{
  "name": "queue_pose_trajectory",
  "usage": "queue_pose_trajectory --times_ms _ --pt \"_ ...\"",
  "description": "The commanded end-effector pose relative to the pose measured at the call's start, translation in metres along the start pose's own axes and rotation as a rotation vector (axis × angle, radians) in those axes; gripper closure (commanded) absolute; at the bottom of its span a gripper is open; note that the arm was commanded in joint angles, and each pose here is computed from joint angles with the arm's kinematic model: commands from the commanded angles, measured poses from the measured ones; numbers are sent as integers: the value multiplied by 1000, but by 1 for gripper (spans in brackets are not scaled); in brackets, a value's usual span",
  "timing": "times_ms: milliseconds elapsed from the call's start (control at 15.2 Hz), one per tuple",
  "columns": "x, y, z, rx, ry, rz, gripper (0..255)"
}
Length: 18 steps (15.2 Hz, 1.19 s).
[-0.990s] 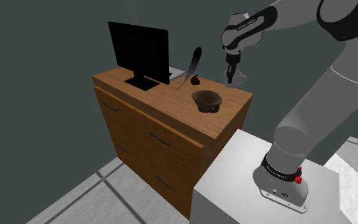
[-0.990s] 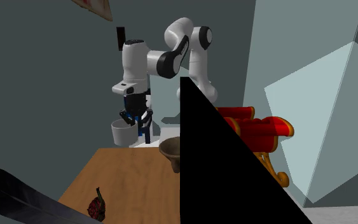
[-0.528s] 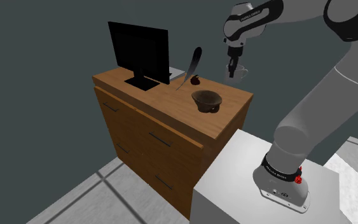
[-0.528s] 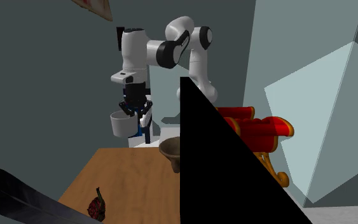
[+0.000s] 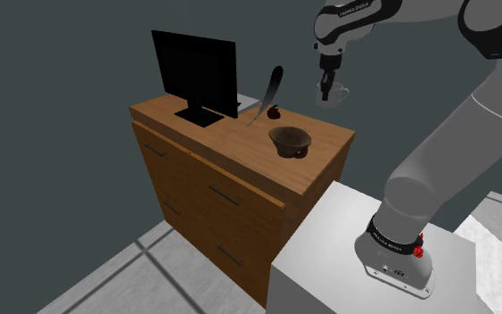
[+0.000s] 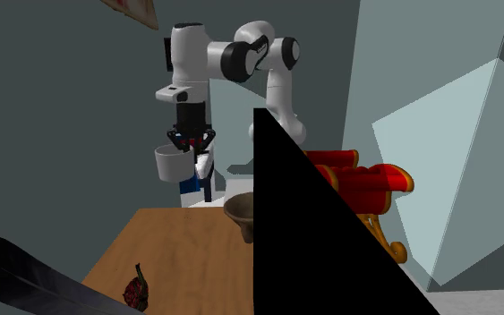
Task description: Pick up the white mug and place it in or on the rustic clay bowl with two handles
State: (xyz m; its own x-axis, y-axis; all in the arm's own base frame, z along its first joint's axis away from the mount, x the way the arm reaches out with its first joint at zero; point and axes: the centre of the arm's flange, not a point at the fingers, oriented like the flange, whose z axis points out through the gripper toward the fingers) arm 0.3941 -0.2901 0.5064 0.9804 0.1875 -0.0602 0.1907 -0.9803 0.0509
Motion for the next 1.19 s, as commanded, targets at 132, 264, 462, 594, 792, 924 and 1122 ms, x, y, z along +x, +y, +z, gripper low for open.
queue_pose_trajectory --times_ms 132,264,462,594,792,924,1122 --pt "13 -45 -9 0 0 0 255" --pt "22 -70 -12 0 0 0 255" --pt "34 -107 -17 0 0 0 255" --pt "43 -132 -20 0 0 0 255" --pt "55 -169 -25 0 0 0 255" --pt "64 -194 -29 0 0 0 255" --pt "71 -215 -26 0 0 0 255"
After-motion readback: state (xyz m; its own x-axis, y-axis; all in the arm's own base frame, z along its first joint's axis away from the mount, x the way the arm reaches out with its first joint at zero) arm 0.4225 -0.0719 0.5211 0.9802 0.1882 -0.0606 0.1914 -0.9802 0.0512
